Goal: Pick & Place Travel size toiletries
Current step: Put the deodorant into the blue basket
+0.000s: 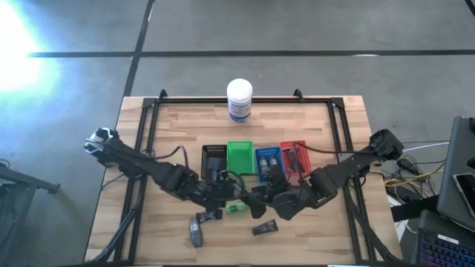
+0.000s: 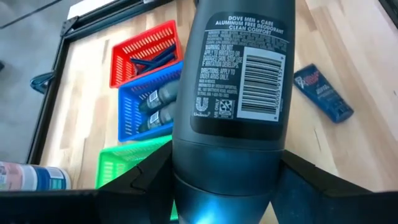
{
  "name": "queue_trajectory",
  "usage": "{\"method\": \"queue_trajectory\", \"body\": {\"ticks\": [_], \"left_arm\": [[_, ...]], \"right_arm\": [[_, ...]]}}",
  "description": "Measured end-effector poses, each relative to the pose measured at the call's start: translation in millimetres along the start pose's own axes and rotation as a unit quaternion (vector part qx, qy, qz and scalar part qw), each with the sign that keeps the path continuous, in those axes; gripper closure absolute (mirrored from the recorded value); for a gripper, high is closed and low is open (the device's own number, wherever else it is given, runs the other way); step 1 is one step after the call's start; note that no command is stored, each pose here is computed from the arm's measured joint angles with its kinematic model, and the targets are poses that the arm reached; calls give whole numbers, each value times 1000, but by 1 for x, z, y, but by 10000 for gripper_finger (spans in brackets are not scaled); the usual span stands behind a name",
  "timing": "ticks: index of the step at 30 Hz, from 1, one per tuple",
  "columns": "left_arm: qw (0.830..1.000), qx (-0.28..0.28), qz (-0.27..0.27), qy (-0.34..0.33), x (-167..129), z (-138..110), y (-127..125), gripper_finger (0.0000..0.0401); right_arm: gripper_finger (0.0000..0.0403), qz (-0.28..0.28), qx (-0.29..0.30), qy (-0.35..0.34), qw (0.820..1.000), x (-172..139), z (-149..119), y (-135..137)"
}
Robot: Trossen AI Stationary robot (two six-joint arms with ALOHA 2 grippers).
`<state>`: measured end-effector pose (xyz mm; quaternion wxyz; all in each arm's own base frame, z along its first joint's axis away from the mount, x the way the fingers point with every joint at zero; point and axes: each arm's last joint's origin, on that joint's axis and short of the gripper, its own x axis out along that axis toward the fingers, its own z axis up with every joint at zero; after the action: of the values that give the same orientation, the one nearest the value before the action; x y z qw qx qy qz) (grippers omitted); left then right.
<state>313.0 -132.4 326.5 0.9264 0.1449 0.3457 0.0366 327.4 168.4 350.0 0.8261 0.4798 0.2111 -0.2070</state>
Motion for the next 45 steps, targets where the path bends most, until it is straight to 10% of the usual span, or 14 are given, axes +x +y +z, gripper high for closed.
{"method": "queue_trajectory", "body": {"ticks": [13,40,45], "left_arm": [[999,-22,2,-50,-4,14,4,194],[997,-4,6,-73,-5,19,4,194],[998,-7,21,-66,-6,17,4,106]], "right_arm": [[63,-10,-8,-30,999,2,2,-2],[254,-15,0,-27,1000,7,7,-4],[260,-25,-7,-13,1000,8,6,-7]]}}
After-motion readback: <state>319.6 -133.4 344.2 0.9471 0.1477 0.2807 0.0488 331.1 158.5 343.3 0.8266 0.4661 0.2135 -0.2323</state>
